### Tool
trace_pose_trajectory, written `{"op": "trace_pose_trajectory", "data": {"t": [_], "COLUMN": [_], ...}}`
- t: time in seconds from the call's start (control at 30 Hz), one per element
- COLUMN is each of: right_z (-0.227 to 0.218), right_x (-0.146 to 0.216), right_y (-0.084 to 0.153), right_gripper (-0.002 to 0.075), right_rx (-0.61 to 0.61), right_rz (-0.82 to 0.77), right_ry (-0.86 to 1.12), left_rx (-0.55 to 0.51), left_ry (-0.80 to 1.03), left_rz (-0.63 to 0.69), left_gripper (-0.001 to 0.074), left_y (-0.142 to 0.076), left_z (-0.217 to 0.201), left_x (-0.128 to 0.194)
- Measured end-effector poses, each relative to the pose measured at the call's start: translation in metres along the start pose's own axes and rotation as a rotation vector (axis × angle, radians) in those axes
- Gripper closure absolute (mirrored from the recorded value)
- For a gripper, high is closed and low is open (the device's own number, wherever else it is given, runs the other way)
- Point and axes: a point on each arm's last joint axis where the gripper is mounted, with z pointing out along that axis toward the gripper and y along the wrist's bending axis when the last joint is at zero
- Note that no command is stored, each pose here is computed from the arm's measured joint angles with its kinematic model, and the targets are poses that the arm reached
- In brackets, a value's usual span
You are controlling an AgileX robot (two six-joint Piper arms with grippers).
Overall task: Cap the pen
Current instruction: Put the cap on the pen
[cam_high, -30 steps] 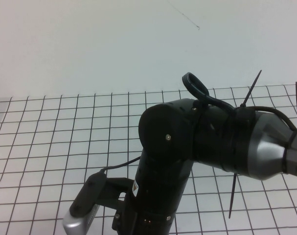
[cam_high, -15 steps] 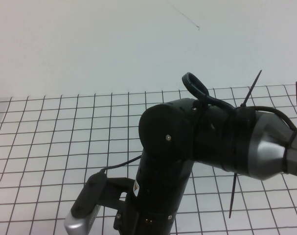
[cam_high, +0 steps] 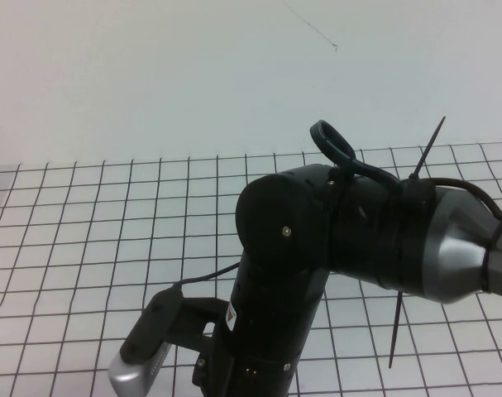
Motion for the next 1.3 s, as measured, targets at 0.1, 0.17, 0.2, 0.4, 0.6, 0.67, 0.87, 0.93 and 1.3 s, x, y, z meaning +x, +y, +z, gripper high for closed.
{"op": "trace_pose_trajectory", "data": {"t": [0.1,0.17,0.2,0.4,0.6,0.67,0.87,0.93,1.3], "right_z": [0.0000,-0.0005,-0.0002,-0.0004,0.0015,0.0016,0.0017,0.0017,0.0016], "right_x": [0.0001,0.0001,-0.0001,-0.0031,-0.0035,-0.0028,-0.0022,-0.0022,-0.0053], "right_y": [-0.0002,0.0003,0.0011,0.0060,0.0048,0.0038,0.0028,0.0028,0.0011], "right_gripper": [0.0729,0.0729,0.0729,0.0729,0.0729,0.0729,0.0729,0.0729,0.0729], "right_rx": [0.001,0.001,-0.002,-0.056,-0.059,-0.047,-0.036,-0.036,-0.017], "right_rz": [0.016,0.020,0.019,0.005,0.008,0.005,0.001,0.001,-0.029], "right_ry": [0.001,-0.001,-0.002,-0.034,-0.030,-0.023,-0.016,-0.016,-0.050], "left_rx": [-0.011,-0.015,-0.015,-0.017,-0.017,-0.017,-0.018,-0.018,-0.025], "left_ry": [0.009,0.012,0.013,0.012,0.012,0.012,0.012,0.012,0.009], "left_rz": [-0.014,-0.013,-0.015,-0.015,-0.014,-0.014,-0.016,-0.018,-0.016], "left_gripper": [0.0654,0.0654,0.0654,0.0654,0.0654,0.0654,0.0654,0.0654,0.0654], "left_y": [0.0011,0.0014,0.0014,0.0016,0.0016,0.0016,0.0017,0.0017,0.0023], "left_z": [0.0000,0.0000,0.0000,0.0000,0.0000,0.0000,0.0000,0.0000,-0.0001], "left_x": [0.0008,0.0011,0.0011,0.0011,0.0011,0.0011,0.0011,0.0011,0.0008]}}
